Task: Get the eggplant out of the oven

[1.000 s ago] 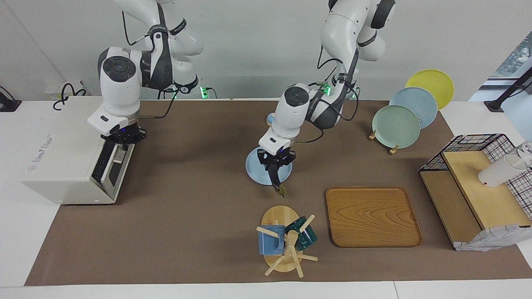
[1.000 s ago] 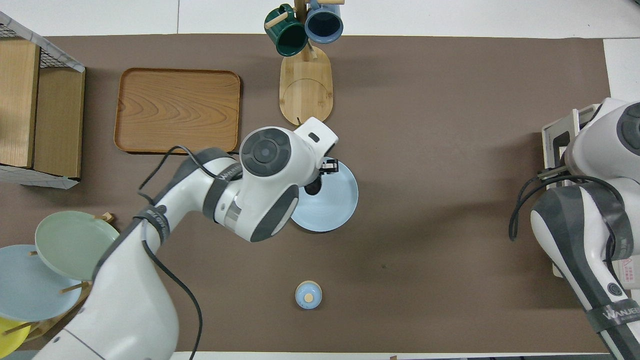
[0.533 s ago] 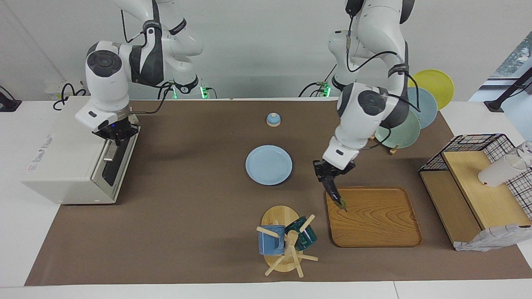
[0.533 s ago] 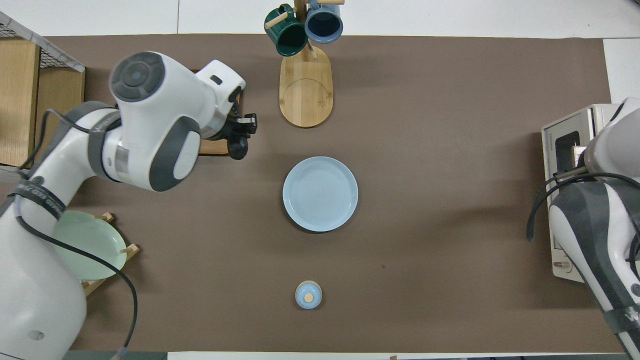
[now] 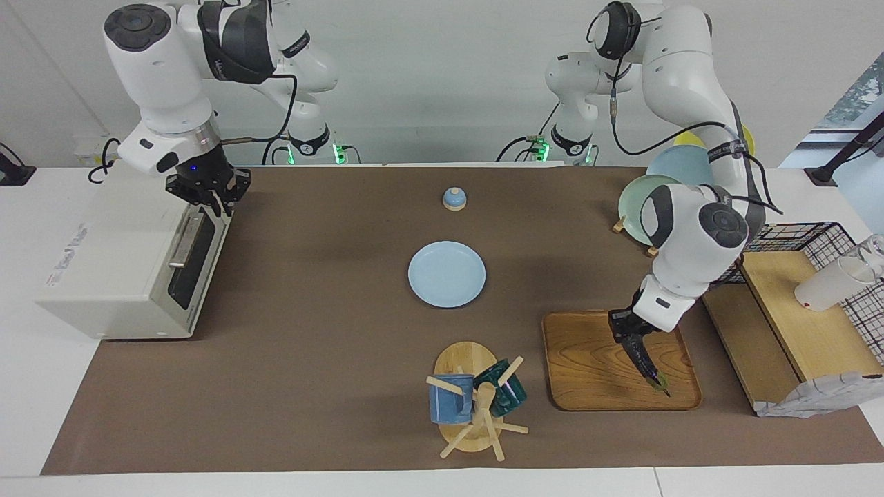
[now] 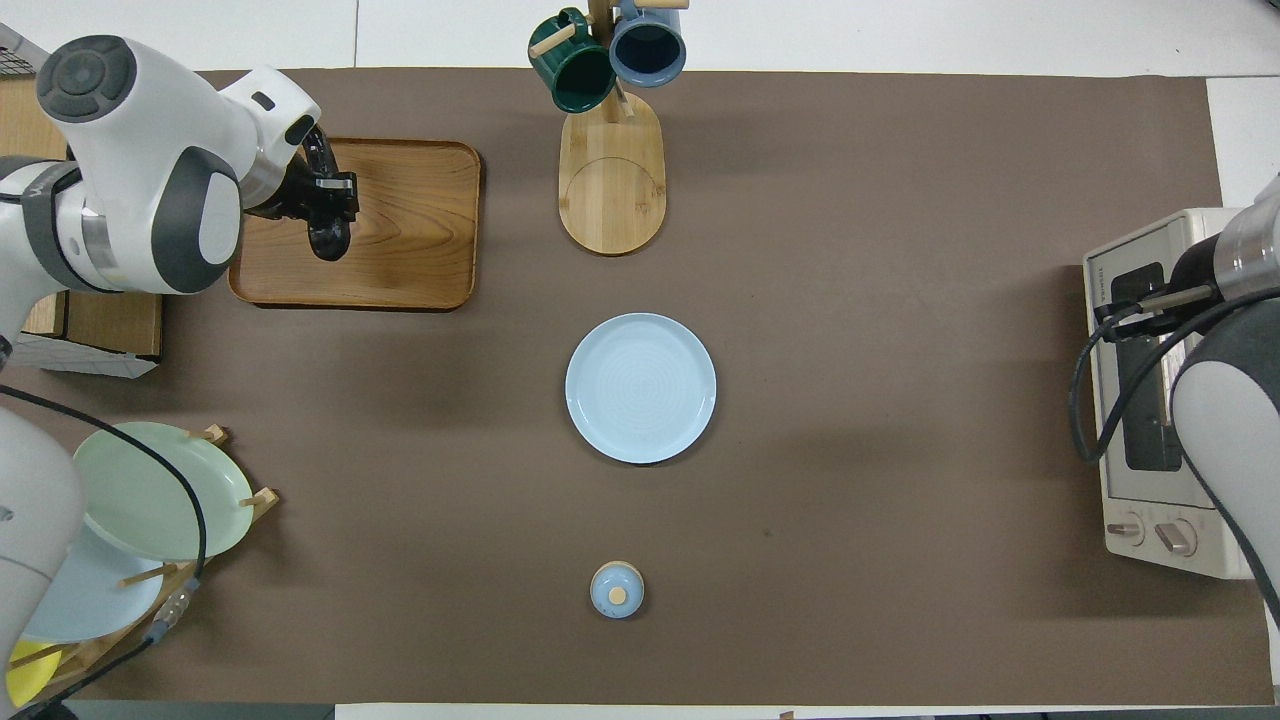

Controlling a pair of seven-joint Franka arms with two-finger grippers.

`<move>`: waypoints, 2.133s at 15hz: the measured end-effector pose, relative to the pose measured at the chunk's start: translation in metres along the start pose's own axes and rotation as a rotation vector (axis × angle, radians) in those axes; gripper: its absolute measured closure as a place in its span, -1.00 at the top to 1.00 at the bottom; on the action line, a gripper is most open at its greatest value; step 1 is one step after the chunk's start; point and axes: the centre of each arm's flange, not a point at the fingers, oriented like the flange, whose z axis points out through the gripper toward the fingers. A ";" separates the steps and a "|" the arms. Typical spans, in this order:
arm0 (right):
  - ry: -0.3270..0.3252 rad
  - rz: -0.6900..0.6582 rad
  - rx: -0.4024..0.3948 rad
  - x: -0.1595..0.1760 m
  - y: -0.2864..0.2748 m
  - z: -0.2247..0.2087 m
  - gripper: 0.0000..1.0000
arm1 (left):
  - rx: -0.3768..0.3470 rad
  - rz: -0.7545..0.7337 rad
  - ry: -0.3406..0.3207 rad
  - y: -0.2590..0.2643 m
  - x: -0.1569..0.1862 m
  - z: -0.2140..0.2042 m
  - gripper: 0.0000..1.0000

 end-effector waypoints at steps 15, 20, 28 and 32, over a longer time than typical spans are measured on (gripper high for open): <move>-0.034 0.023 0.017 0.003 -0.004 -0.012 1.00 | 0.007 0.066 -0.005 -0.005 0.004 0.026 1.00; -0.017 0.049 0.016 -0.007 0.009 -0.023 1.00 | 0.021 0.052 -0.004 -0.012 0.003 -0.068 1.00; -0.010 0.051 0.015 -0.009 0.010 -0.027 1.00 | 0.072 0.027 -0.089 -0.023 -0.087 -0.259 1.00; -0.007 0.051 0.015 -0.010 0.010 -0.029 1.00 | 0.094 0.023 -0.167 -0.024 -0.131 -0.288 1.00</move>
